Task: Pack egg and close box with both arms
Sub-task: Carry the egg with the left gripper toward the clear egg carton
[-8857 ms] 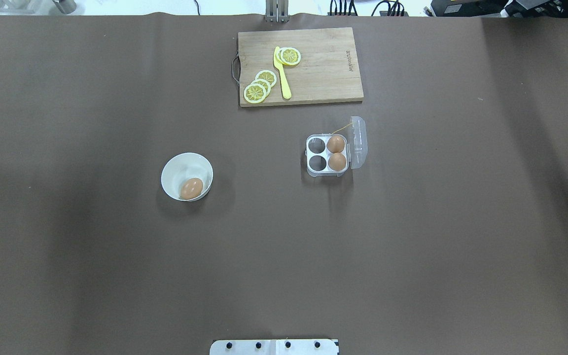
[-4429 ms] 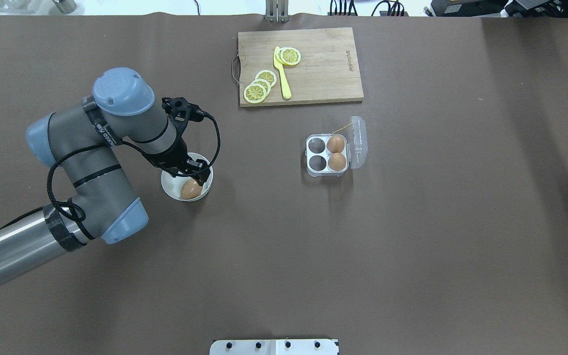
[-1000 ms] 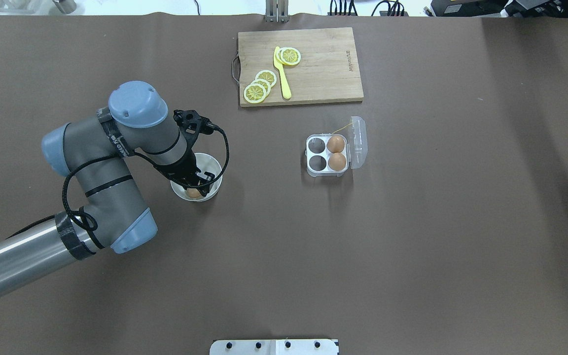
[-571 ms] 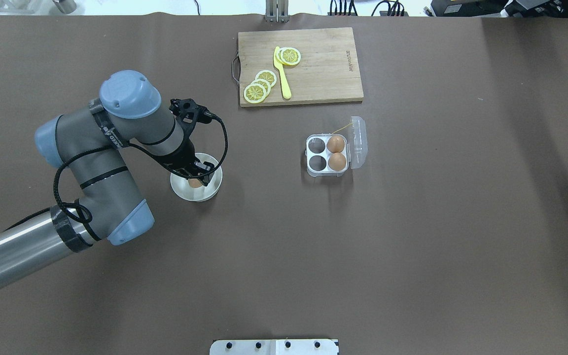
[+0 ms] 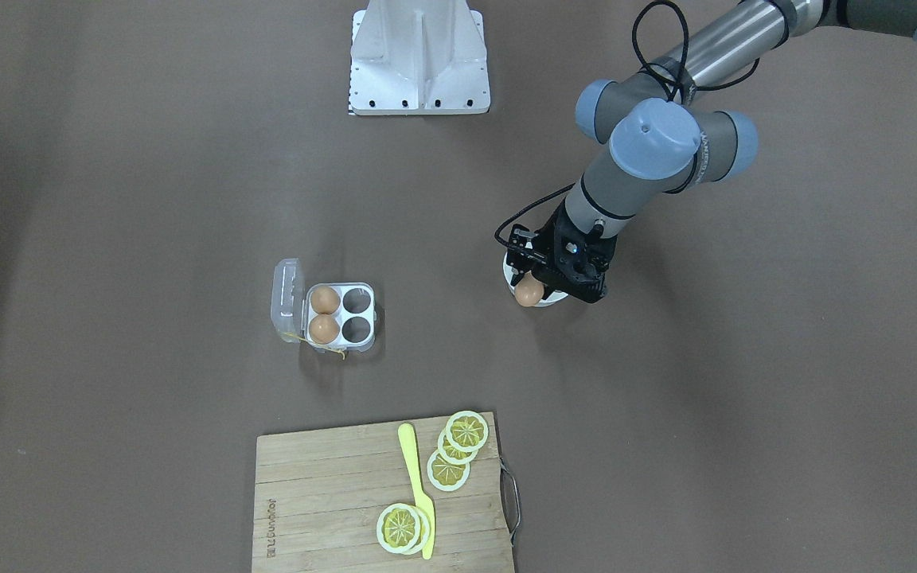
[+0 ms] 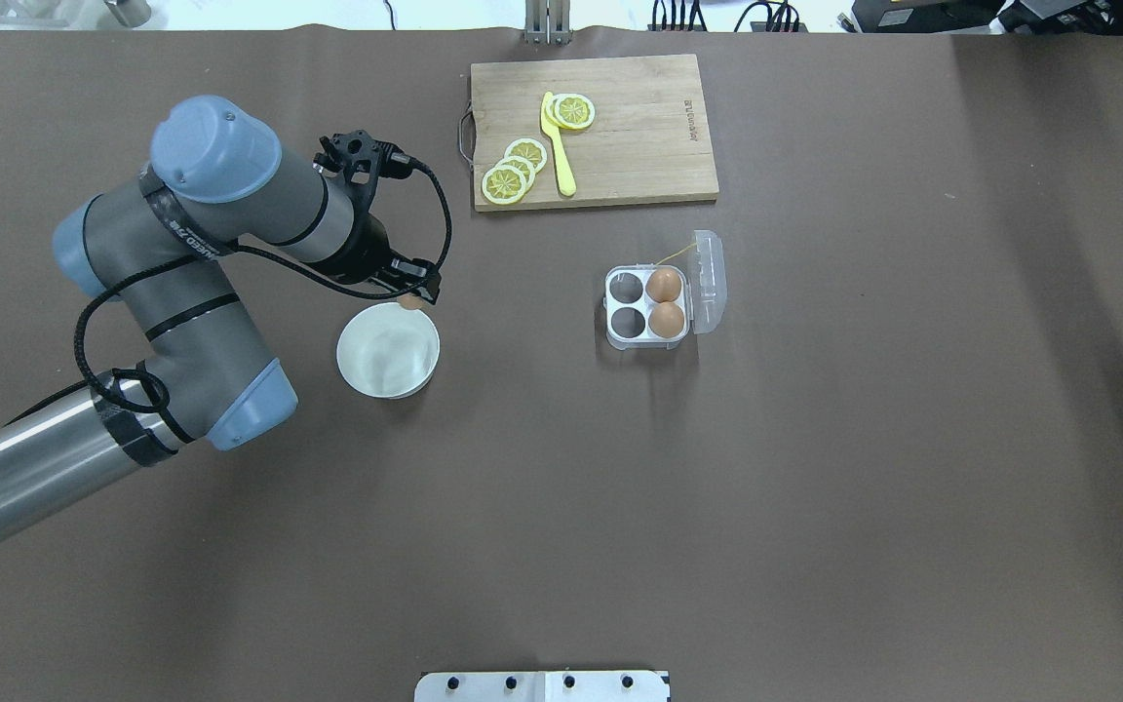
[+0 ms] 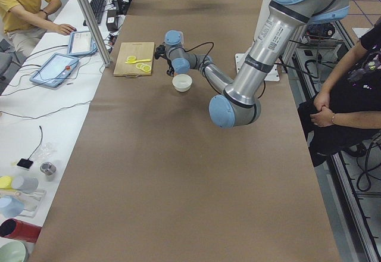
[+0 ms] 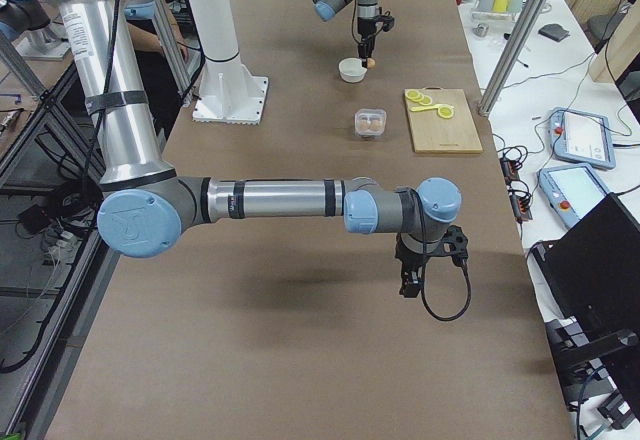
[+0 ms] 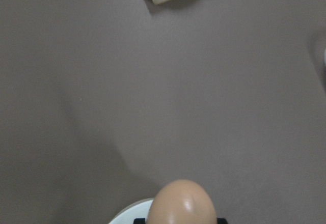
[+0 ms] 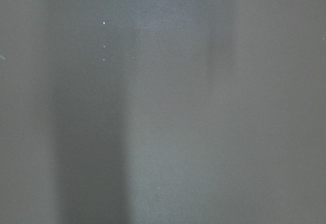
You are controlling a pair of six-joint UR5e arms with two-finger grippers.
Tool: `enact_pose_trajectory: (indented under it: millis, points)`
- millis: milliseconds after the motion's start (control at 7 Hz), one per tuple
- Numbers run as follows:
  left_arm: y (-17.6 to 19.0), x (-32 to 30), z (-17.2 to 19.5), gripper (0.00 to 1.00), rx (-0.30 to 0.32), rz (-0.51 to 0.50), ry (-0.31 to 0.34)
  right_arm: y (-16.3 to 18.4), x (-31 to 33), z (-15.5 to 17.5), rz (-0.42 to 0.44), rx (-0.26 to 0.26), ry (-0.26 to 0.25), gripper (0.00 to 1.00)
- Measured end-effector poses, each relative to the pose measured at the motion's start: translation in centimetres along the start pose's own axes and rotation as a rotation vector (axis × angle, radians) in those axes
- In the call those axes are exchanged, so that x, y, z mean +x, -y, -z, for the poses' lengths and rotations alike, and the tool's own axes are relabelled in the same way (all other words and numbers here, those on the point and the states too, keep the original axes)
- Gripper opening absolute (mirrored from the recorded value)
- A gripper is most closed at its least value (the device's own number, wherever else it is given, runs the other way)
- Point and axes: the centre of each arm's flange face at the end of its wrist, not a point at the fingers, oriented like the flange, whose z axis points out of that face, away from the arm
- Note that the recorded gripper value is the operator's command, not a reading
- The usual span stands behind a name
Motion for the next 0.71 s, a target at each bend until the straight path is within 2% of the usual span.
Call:
enact_pose_trajectory:
  millis: [286, 714]
  points:
    - [2.6, 2.9, -0.5, 0.42, 0.153, 0.103, -0.087, 0.1, -0.1, 0.1, 0.002, 0.001, 0.001, 1.00]
    - [4.7, 9.9, -0.7, 0.42, 0.336, 0.242, -0.180, 0.0, -0.1, 0.1, 0.003, 0.002, 0.002, 1.00]
